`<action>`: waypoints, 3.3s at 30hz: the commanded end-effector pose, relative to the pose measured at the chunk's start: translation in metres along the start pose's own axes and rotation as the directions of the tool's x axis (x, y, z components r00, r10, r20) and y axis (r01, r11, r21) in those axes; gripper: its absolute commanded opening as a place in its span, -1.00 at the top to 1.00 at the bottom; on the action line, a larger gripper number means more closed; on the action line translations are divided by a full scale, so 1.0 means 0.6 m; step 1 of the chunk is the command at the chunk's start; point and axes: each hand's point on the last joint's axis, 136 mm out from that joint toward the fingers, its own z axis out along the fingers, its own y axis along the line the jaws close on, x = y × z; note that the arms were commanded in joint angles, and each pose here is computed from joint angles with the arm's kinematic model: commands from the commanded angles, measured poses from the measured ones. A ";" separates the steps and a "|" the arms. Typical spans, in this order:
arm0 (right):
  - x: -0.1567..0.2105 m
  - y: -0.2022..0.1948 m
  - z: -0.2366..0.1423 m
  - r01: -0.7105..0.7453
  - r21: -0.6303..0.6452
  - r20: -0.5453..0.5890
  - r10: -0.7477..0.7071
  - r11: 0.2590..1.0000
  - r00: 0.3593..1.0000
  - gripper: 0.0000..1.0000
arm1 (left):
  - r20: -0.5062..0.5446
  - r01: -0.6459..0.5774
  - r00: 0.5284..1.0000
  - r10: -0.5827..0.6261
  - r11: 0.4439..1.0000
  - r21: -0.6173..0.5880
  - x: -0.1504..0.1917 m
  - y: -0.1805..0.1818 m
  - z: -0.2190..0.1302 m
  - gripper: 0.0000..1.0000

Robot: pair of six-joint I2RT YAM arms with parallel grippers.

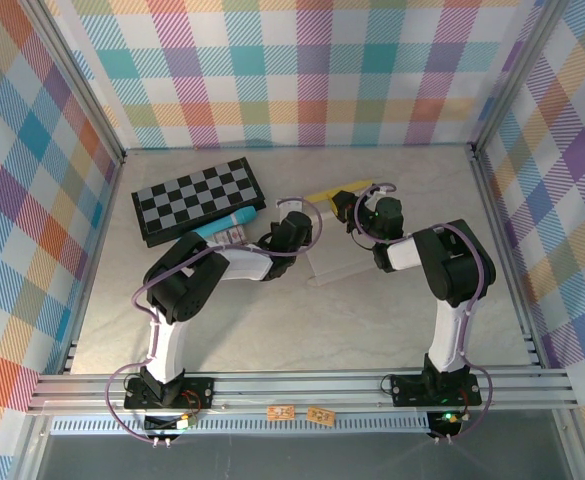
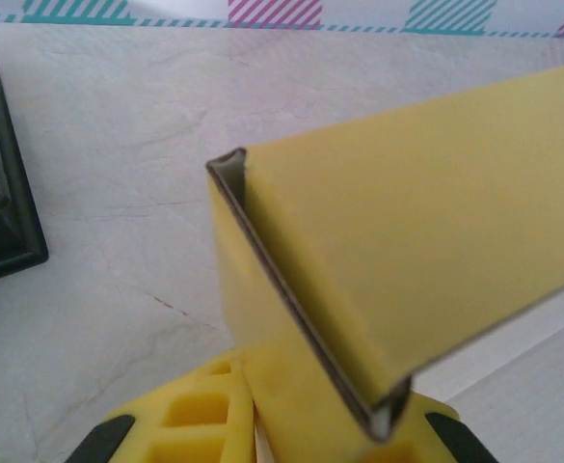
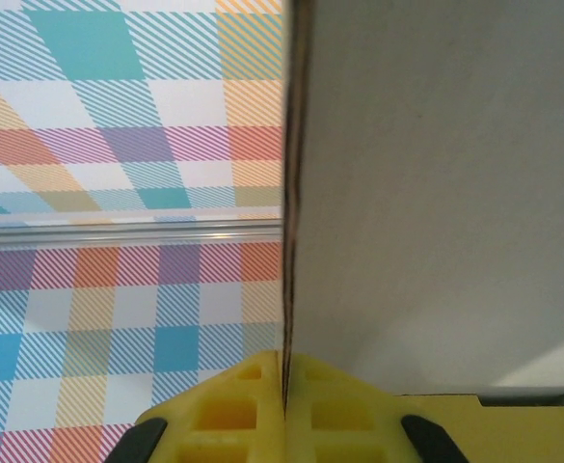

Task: Fold the paper box

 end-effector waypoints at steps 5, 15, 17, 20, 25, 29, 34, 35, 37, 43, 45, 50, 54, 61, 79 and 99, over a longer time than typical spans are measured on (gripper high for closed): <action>0.086 -0.062 -0.003 -0.067 0.143 -0.163 0.090 0.987 0.982 1.00 | -0.028 0.052 0.998 -0.054 0.997 -0.052 0.000 0.009 0.018 0.78; 0.081 -0.060 -0.001 -0.068 0.143 -0.148 0.090 0.987 0.985 1.00 | -0.111 0.039 0.991 -0.075 0.956 -0.291 0.019 0.052 0.010 1.00; 0.081 -0.060 -0.001 -0.070 0.143 -0.146 0.091 0.987 0.985 1.00 | -0.111 0.043 0.990 -0.084 0.944 -0.327 0.017 0.061 0.006 1.00; 0.081 -0.061 -0.001 -0.072 0.147 -0.144 0.094 0.986 0.985 1.00 | -0.106 0.041 0.991 -0.085 0.932 -0.359 0.013 0.068 0.002 1.00; 0.079 -0.059 0.000 -0.077 0.147 -0.137 0.098 0.986 0.986 1.00 | -0.120 0.032 0.990 -0.074 0.947 -0.319 0.014 0.057 0.008 1.00; 0.070 -0.039 -0.005 -0.073 0.166 -0.098 0.091 0.983 0.991 0.71 | -0.120 0.015 0.991 -0.052 0.957 -0.291 0.000 0.055 0.001 1.00; 0.045 0.020 -0.030 -0.039 0.281 -0.020 0.047 0.959 0.999 -0.08 | -0.156 0.055 0.983 -0.097 0.966 -0.253 -0.037 0.072 -0.018 1.00; 0.037 0.037 -0.037 -0.031 0.300 -0.001 0.033 0.953 0.999 -0.19 | -0.167 0.067 0.980 -0.111 0.967 -0.246 -0.045 0.076 -0.023 1.00; 0.019 0.079 -0.060 -0.017 0.348 0.048 0.000 0.937 0.999 -0.38 | -0.199 0.076 0.973 -0.122 0.972 -0.223 -0.061 0.081 -0.036 1.00; -0.034 0.203 -0.143 0.101 0.525 0.102 -0.180 0.845 0.978 -0.51 | -0.400 0.155 0.900 -0.175 0.985 -0.081 -0.077 0.073 -0.072 1.00; -0.045 0.239 -0.162 0.152 0.564 0.095 -0.247 0.812 0.964 -0.50 | -0.447 0.172 0.880 -0.161 0.985 -0.017 -0.088 0.060 -0.088 1.00; -0.052 0.263 -0.210 0.235 0.666 0.041 -0.349 0.708 0.936 -0.46 | -0.588 0.227 0.798 -0.134 0.970 0.086 -0.104 0.037 -0.130 1.00; -0.047 0.267 -0.235 0.273 0.704 0.000 -0.383 0.656 0.924 -0.44 | -0.632 0.226 0.769 -0.093 0.965 0.133 -0.116 0.027 -0.165 1.00; -0.031 0.254 -0.256 0.288 0.732 -0.055 -0.368 0.617 0.928 -0.42 | -0.708 0.227 0.706 -0.028 0.955 0.189 -0.099 0.017 -0.210 1.00; -0.002 0.188 -0.308 0.738 0.446 -0.437 -0.597 0.507 0.673 -0.34 | -0.682 0.183 0.721 0.120 0.917 0.354 -0.105 0.001 -0.236 1.00; -0.017 0.127 -0.315 0.760 0.376 -0.471 -0.597 0.530 0.650 -0.32 | -0.709 0.231 0.682 0.176 0.869 0.438 -0.104 0.004 -0.206 1.00</action>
